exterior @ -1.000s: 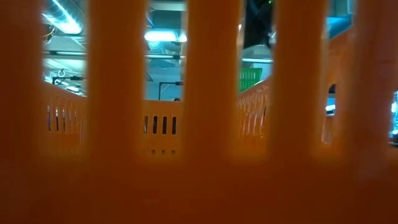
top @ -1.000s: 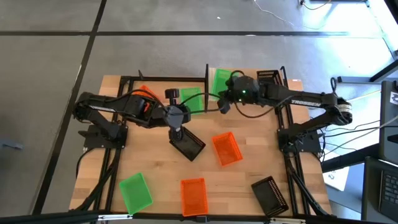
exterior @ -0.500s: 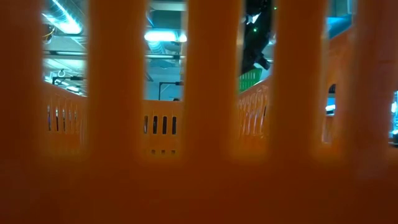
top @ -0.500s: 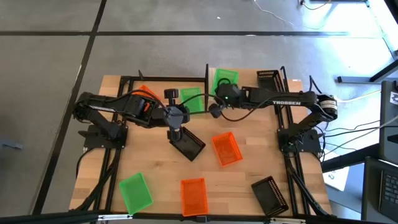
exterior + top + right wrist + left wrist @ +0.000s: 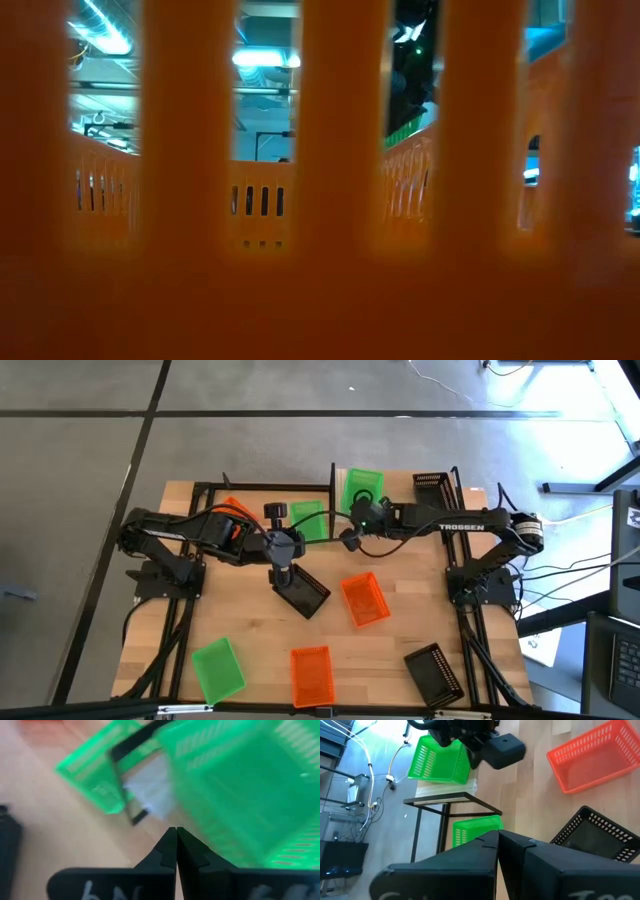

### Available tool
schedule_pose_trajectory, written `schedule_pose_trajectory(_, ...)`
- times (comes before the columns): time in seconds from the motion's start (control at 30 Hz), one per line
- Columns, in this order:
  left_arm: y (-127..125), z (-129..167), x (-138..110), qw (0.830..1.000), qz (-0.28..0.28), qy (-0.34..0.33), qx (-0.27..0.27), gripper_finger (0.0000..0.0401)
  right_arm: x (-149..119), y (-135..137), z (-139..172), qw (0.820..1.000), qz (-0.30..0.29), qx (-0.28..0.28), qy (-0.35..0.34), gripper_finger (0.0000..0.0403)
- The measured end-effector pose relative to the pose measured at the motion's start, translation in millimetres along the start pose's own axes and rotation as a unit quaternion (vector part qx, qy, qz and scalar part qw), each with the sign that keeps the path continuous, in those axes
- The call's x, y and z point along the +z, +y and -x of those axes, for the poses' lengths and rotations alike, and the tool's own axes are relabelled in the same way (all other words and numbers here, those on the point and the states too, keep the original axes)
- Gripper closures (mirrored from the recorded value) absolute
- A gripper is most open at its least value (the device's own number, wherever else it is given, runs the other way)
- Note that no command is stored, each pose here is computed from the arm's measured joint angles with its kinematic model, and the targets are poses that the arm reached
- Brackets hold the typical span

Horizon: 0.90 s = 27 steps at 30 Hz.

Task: Stack baskets on shelf by color
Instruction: Put the middle green bin on the shelf

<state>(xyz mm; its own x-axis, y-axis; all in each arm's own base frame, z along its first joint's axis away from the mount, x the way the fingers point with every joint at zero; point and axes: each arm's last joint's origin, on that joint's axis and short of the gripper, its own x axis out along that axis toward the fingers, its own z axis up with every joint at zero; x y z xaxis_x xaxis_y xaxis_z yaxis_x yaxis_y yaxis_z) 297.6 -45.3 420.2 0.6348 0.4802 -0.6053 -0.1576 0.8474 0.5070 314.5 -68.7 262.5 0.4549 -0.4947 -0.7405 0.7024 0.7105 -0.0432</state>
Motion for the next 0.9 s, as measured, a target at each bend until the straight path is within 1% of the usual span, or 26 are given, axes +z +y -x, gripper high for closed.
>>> schedule_pose_trajectory(0.07, 0, 0, 0, 1.0, 0.0, 0.0, 0.0, 0.0401, -2, 8, 3, 0.999, 0.012, 0.036, 0.004, 0.0403)
schedule_pose_trajectory(0.13, 1, 0, 0, 1.0, 0.001, 0.001, 0.0, 0.0401, -3, 14, 10, 0.998, 0.026, 0.054, -0.006, 0.0403)
schedule_pose_trajectory(0.2, 2, -1, 0, 1.0, 0.002, 0.002, -0.003, 0.0401, 0, 18, 20, 0.998, 0.035, 0.042, -0.043, 0.0403)
schedule_pose_trajectory(0.3, 3, -2, 0, 1.0, 0.003, 0.003, -0.003, 0.0401, 5, 19, 36, 0.994, 0.036, -0.003, -0.107, 0.0403)
schedule_pose_trajectory(0.33, 3, -3, -1, 1.0, 0.004, 0.004, -0.002, 0.0401, 8, 19, 40, 0.991, 0.038, -0.003, -0.124, 0.0403)
schedule_pose_trajectory(0.4, 4, -3, -1, 1.0, 0.005, 0.005, -0.002, 0.0401, 15, 18, 44, 0.988, 0.039, 0.016, -0.149, 0.0403)
schedule_pose_trajectory(0.47, 5, -4, -1, 1.0, 0.006, 0.005, -0.001, 0.0401, 24, 16, 44, 0.983, 0.037, 0.057, -0.169, 0.0403)
schedule_pose_trajectory(0.57, 5, -4, -1, 1.0, 0.007, 0.005, -0.001, 0.0401, 38, 4, 38, 0.978, 0.019, 0.092, -0.187, 0.0403)
schedule_pose_trajectory(0.67, 5, -4, -1, 1.0, 0.007, 0.005, -0.001, 0.0401, 45, -13, 31, 0.979, 0.01, 0.089, -0.182, 0.0403)
schedule_pose_trajectory(0.73, 5, -3, -1, 1.0, 0.009, 0.005, -0.001, 0.0401, 49, -24, 26, 0.979, 0.026, 0.094, -0.179, 0.0403)
schedule_pose_trajectory(0.9, 5, -4, -2, 1.0, 0.013, 0.009, -0.001, 0.0401, 55, -44, 13, 0.975, 0.076, 0.134, -0.162, 0.0403)
